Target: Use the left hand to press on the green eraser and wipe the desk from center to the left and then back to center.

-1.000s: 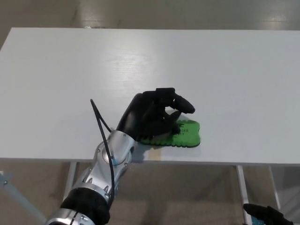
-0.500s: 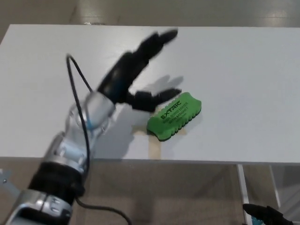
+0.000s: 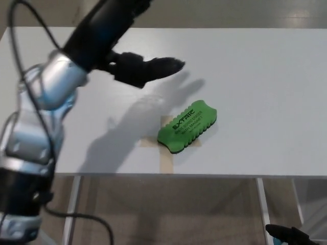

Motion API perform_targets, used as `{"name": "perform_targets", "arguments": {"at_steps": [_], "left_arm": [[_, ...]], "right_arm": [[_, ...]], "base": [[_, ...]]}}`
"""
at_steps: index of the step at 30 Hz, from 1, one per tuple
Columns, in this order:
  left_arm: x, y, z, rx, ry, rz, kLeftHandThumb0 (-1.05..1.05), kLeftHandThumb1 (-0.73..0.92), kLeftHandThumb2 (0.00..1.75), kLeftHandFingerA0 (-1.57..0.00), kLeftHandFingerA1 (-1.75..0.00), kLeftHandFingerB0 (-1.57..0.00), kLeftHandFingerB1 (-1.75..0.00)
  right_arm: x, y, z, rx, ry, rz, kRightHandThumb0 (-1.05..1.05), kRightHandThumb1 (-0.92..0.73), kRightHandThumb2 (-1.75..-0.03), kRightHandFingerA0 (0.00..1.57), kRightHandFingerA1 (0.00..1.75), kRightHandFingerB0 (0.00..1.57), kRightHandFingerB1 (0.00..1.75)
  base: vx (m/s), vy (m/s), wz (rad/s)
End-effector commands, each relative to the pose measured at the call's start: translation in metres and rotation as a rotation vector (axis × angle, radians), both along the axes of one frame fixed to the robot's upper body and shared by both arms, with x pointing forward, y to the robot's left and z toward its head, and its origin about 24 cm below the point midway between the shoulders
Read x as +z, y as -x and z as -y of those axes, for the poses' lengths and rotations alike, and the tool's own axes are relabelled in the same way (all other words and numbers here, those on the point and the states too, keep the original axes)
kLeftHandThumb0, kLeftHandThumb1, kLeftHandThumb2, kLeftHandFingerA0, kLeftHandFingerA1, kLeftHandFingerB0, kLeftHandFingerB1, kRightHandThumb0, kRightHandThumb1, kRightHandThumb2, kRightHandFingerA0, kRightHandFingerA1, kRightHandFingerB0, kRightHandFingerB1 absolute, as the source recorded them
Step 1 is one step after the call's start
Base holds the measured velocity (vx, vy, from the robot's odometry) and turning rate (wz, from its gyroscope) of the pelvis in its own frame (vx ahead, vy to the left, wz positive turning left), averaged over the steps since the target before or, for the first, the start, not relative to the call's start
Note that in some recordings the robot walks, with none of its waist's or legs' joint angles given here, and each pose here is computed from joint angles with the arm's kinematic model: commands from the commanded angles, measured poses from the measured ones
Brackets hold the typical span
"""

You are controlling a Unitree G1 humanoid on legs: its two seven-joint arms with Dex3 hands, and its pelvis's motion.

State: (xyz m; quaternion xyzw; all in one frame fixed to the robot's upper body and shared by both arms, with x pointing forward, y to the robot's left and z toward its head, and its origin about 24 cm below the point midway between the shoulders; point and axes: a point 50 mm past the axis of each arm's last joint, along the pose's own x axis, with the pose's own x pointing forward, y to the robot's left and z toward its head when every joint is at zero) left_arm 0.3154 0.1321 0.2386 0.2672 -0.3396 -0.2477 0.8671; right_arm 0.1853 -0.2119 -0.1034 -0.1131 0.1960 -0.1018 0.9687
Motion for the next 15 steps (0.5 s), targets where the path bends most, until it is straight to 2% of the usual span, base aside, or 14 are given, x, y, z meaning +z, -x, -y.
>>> {"name": "perform_targets", "arguments": {"at_steps": [1, 6, 7, 9, 10, 11, 13, 14, 15], "left_arm": [[-0.011, 0.057, -0.031, -0.193, 0.021, -0.119, -0.76, 0.47, 0.87, -0.08, -0.2, -0.02, -0.24], [-0.021, 0.089, -0.043, -0.262, 0.054, -0.204, -0.79, 0.48, 0.81, -0.09, -0.21, -0.06, -0.28], [-0.025, 0.102, -0.05, -0.284, 0.071, -0.231, -0.64, 0.55, 0.57, -0.19, -0.29, -0.17, -0.3], [-0.028, 0.111, -0.055, -0.299, 0.081, -0.25, -0.64, 0.55, 0.57, -0.19, -0.29, -0.17, -0.3], [-0.038, 0.133, -0.071, -0.331, 0.123, -0.316, -0.44, 0.55, 0.57, -0.3, -0.33, -0.28, -0.33], [-0.043, 0.14, -0.076, -0.34, 0.146, -0.344, -0.36, 0.58, 0.58, -0.37, -0.35, -0.33, -0.33], [-0.046, 0.144, -0.08, -0.345, 0.161, -0.361, -0.36, 0.58, 0.58, -0.37, -0.35, -0.33, -0.33], [-0.056, 0.151, -0.086, -0.343, 0.208, -0.413, -0.23, 0.69, 0.61, -0.54, -0.39, -0.49, -0.36], [-0.063, 0.157, -0.091, -0.339, 0.243, -0.45, -0.23, 0.69, 0.61, -0.54, -0.39, -0.49, -0.36]], "right_arm": [[-0.007, 0.011, 0.005, -0.01, 0.002, -0.053, -0.31, -0.59, -0.58, 0.8, 0.56, 0.73, 0.52], [-0.008, 0.014, 0.005, -0.003, 0.007, -0.065, -0.31, -0.59, -0.58, 0.8, 0.57, 0.73, 0.52], [-0.009, 0.015, 0.006, -0.007, 0.002, -0.068, -0.31, -0.59, -0.58, 0.8, 0.57, 0.72, 0.52], [-0.009, 0.016, 0.006, -0.01, -0.003, -0.069, -0.31, -0.59, -0.58, 0.8, 0.57, 0.72, 0.52], [-0.01, 0.017, 0.007, -0.014, -0.008, -0.081, -0.32, -0.6, -0.58, 0.8, 0.57, 0.71, 0.51], [-0.011, 0.018, 0.007, -0.016, -0.006, -0.088, -0.32, -0.6, -0.58, 0.81, 0.57, 0.71, 0.51], [-0.011, 0.019, 0.006, -0.017, -0.004, -0.092, -0.32, -0.6, -0.58, 0.81, 0.57, 0.71, 0.51], [-0.013, 0.022, 0.006, -0.017, -0.001, -0.099, -0.33, -0.6, -0.58, 0.81, 0.56, 0.72, 0.51], [-0.014, 0.024, 0.006, -0.016, 0.001, -0.104, -0.33, -0.6, -0.58, 0.81, 0.56, 0.72, 0.51]], "base": [[0.0, 0.0, 0.0], [0.0, 0.0, 0.0], [0.0, 0.0, 0.0], [0.0, 0.0, 0.0], [0.0, 0.0, 0.0], [0.0, 0.0, 0.0], [0.0, 0.0, 0.0], [0.0, 0.0, 0.0], [0.0, 0.0, 0.0]]}}
